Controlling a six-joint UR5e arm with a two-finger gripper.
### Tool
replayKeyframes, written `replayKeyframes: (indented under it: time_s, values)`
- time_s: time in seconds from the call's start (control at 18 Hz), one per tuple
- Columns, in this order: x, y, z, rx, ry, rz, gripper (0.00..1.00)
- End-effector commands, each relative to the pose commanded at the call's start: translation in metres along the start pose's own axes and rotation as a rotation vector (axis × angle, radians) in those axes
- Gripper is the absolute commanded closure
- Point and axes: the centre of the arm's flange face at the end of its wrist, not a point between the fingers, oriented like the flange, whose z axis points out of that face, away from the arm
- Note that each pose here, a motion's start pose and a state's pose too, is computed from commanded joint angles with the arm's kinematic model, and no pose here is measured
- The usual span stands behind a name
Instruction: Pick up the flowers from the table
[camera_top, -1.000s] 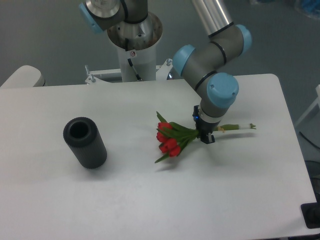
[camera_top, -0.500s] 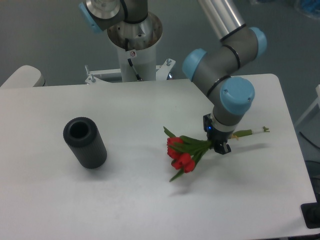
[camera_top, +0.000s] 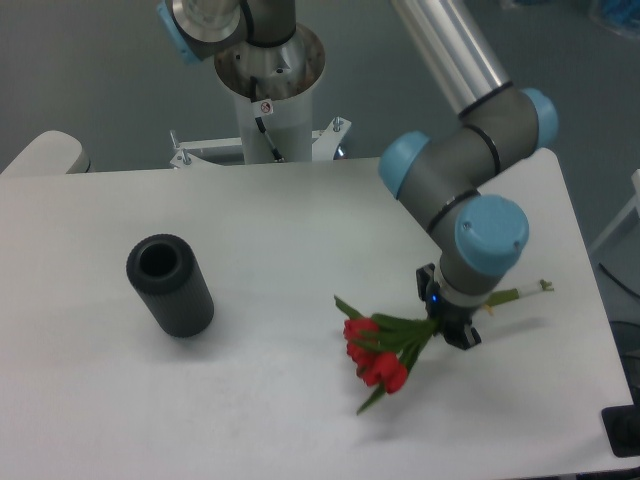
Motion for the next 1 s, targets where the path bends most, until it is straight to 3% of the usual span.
replayKeyframes:
  time_s: [0.5, 0.67, 1.0]
  values:
    - [-0.004, -0.050, 0.002, 0.001, -0.017, -0.155, 1.00]
    - [0.005, -0.074, 0.005, 0.000, -0.011, -0.158, 1.00]
    - [0.012, -0.091, 0.005, -0.001, -0.005, -0.141, 1.00]
